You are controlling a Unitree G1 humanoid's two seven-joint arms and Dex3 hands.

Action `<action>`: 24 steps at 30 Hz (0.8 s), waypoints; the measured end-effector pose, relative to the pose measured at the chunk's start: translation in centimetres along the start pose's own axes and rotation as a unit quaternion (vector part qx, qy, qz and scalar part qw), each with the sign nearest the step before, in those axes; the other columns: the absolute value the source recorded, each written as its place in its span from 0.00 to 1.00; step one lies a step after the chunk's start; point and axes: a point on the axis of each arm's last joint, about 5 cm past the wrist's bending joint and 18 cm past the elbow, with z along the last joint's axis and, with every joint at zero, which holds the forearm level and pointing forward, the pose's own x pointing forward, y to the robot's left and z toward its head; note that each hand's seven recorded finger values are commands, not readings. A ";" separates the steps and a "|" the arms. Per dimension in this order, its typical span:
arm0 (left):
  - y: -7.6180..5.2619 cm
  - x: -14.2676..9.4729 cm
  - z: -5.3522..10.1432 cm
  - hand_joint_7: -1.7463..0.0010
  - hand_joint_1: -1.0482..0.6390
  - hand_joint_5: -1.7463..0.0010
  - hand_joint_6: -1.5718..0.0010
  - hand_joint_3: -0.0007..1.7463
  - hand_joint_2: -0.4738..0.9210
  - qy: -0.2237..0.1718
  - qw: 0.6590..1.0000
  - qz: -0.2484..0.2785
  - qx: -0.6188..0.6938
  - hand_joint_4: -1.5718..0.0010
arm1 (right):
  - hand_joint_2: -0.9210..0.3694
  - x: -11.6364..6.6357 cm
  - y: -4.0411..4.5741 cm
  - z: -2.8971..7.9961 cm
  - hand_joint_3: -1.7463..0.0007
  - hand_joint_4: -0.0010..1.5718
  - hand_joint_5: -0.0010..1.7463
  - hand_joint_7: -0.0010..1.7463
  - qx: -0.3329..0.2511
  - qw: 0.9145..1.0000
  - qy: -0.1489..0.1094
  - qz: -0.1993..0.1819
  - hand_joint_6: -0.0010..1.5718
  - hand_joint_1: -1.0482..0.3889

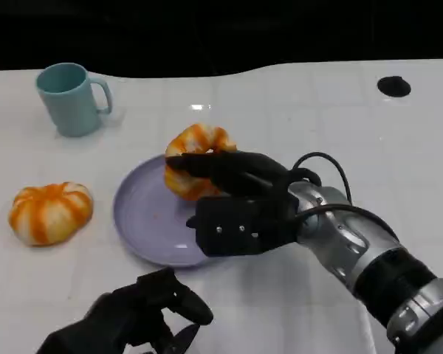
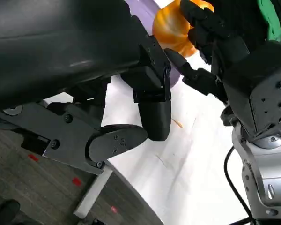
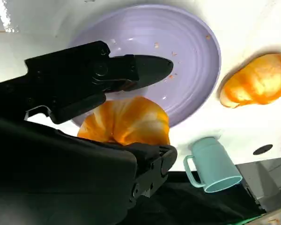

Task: Grasp the bread from the table and place it into the plate.

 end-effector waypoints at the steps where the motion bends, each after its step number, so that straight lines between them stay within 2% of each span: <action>1: 0.0 0.0 -0.1 0.26 0.47 0.00 0.60 0.40 0.90 0.001 1.000 0.000 0.000 0.59 | 0.00 0.0 -0.04 0.0 0.77 0.10 0.12 0.00 -0.003 1.000 0.000 -0.001 0.07 0.17; 4: 0.0 0.0 -0.2 0.26 0.47 0.00 0.60 0.40 0.90 0.003 1.000 0.000 -0.001 0.58 | 0.00 -0.2 -0.14 -0.2 0.77 0.20 0.16 0.00 -0.008 1.000 -0.001 -0.001 0.07 0.18; 5: 0.0 0.0 -0.2 0.26 0.47 0.00 0.60 0.40 0.90 0.002 1.000 0.000 0.000 0.58 | 0.00 -0.2 -0.17 -0.2 0.78 0.27 0.17 0.00 -0.009 1.000 -0.001 -0.001 0.06 0.18; 9: 0.1 0.0 -0.2 0.26 0.47 0.00 0.60 0.39 0.91 0.002 1.000 0.001 0.000 0.59 | 0.00 -0.4 -0.11 -0.3 0.80 0.38 0.15 0.00 -0.007 1.000 -0.009 -0.001 0.06 0.20; 17: 0.2 0.0 -0.2 0.26 0.47 0.00 0.60 0.38 0.91 0.003 1.000 0.003 0.000 0.58 | 0.00 -0.5 -0.13 -0.1 0.81 0.48 0.13 0.02 -0.007 1.000 -0.017 -0.008 0.09 0.21; 22: 0.2 0.0 -0.3 0.27 0.47 0.00 0.60 0.38 0.91 0.001 1.000 0.003 0.001 0.59 | 0.00 -0.7 -0.19 0.1 0.85 0.52 0.13 0.06 -0.007 0.999 -0.025 -0.018 0.22 0.29; 24: 0.2 0.1 -0.3 0.27 0.47 0.00 0.60 0.38 0.91 0.001 1.000 0.003 0.001 0.59 | 0.00 -0.9 0.01 0.0 0.87 0.54 0.13 0.08 -0.003 0.999 -0.030 -0.034 0.29 0.34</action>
